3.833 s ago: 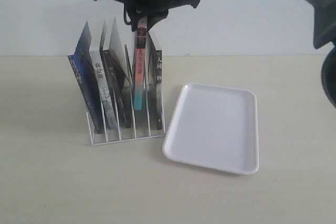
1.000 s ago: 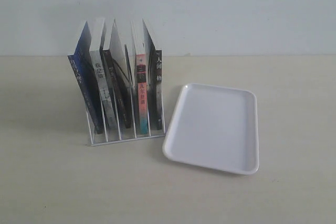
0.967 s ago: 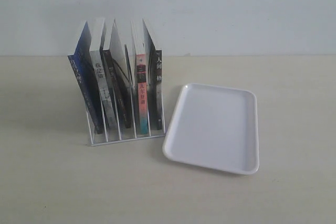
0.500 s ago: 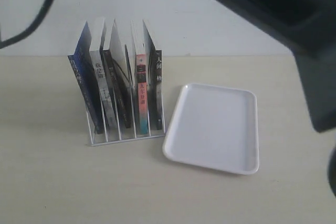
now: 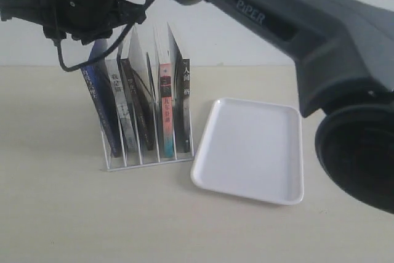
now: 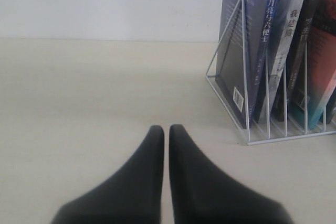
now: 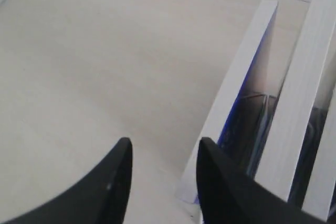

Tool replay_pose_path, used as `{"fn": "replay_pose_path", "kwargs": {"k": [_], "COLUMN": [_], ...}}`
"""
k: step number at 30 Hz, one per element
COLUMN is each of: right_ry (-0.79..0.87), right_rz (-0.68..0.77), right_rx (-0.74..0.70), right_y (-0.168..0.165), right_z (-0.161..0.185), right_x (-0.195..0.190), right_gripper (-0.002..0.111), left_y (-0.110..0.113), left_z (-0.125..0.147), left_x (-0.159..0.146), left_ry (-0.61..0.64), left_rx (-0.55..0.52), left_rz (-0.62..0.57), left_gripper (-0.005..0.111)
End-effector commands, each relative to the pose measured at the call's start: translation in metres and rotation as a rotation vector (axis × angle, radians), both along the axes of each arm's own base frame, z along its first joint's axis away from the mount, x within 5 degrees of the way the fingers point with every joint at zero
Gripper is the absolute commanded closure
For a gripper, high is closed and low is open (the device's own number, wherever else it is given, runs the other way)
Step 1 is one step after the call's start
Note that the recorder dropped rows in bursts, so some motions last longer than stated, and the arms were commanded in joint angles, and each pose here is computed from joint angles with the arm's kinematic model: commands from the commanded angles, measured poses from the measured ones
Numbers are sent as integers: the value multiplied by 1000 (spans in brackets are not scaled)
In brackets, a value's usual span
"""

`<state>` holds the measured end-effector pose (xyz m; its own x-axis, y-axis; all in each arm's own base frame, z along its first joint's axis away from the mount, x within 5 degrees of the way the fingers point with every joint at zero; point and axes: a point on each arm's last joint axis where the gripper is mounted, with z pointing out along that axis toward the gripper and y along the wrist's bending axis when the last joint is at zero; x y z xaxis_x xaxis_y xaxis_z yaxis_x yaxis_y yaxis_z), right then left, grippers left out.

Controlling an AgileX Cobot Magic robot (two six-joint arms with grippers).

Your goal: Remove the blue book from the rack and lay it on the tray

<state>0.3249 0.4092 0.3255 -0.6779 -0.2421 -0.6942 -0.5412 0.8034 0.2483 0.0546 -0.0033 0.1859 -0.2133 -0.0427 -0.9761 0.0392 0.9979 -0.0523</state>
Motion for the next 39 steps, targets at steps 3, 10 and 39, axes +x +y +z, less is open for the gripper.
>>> {"fn": "replay_pose_path", "kwargs": {"k": [3, 10, 39], "right_ry": [-11, 45, 29], "right_rz": [-78, -67, -100], "right_rx": [-120, -125, -150], "right_y": [-3, 5, -3], "right_z": [-26, -48, -37], "right_x": [13, 15, 14], "right_gripper": [70, 69, 108], "left_y": [0, 0, 0], "left_z": [1, 1, 1], "left_x": [0, 0, 0], "left_ry": [-8, -8, -8], "left_rx": [-4, -4, -4], "left_rz": [2, 2, 2], "left_gripper": [103, 103, 103]}}
